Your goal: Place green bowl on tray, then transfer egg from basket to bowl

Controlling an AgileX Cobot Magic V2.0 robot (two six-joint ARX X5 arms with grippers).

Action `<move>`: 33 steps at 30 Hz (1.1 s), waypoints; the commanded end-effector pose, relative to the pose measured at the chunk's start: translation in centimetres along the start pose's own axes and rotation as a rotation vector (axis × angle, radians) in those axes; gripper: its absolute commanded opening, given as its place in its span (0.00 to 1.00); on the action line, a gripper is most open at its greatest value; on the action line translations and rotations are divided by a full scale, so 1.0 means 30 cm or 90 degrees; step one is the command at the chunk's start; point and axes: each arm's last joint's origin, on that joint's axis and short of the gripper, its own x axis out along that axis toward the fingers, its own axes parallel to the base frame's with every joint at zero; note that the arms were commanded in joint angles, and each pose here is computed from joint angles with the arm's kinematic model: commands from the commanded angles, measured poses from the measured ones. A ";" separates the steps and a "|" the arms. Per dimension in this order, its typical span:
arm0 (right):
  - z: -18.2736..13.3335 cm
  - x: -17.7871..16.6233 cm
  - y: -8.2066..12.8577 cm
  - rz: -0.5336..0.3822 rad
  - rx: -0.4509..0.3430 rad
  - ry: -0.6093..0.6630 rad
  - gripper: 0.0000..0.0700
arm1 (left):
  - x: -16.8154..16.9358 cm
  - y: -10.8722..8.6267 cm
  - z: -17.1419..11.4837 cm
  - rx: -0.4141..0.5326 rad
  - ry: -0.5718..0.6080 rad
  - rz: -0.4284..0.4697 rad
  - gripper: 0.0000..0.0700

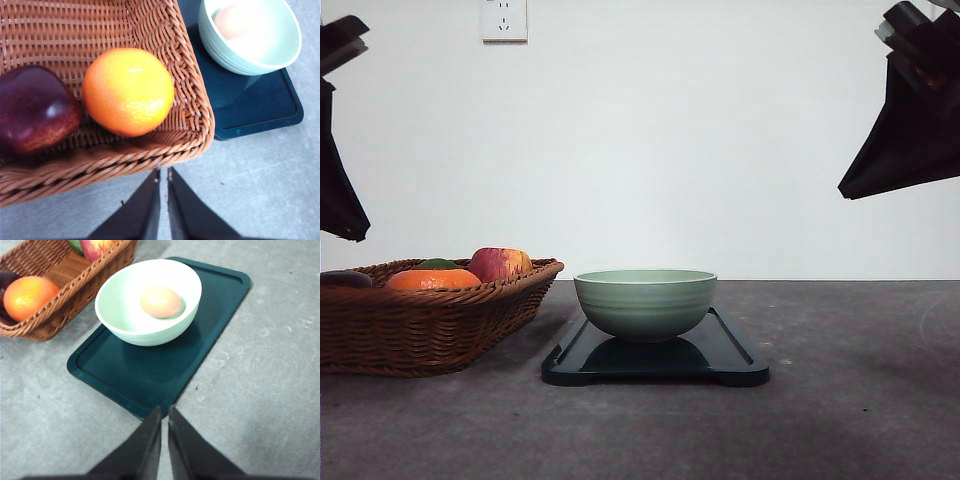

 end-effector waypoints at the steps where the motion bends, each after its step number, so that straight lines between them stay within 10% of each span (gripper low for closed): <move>1: 0.008 0.001 0.004 0.005 -0.008 -0.007 0.02 | -0.002 -0.007 0.010 0.003 -0.006 -0.007 0.00; 11: 0.008 0.001 0.004 0.005 -0.008 -0.007 0.02 | -0.023 0.001 0.011 0.039 -0.039 -0.006 0.00; 21: 0.008 0.001 0.004 0.005 -0.008 -0.007 0.02 | -0.068 0.109 -0.137 0.122 -0.312 0.048 0.00; 33: 0.008 0.001 0.004 0.005 -0.008 -0.007 0.01 | -0.053 0.196 -0.314 0.099 -0.404 0.168 0.00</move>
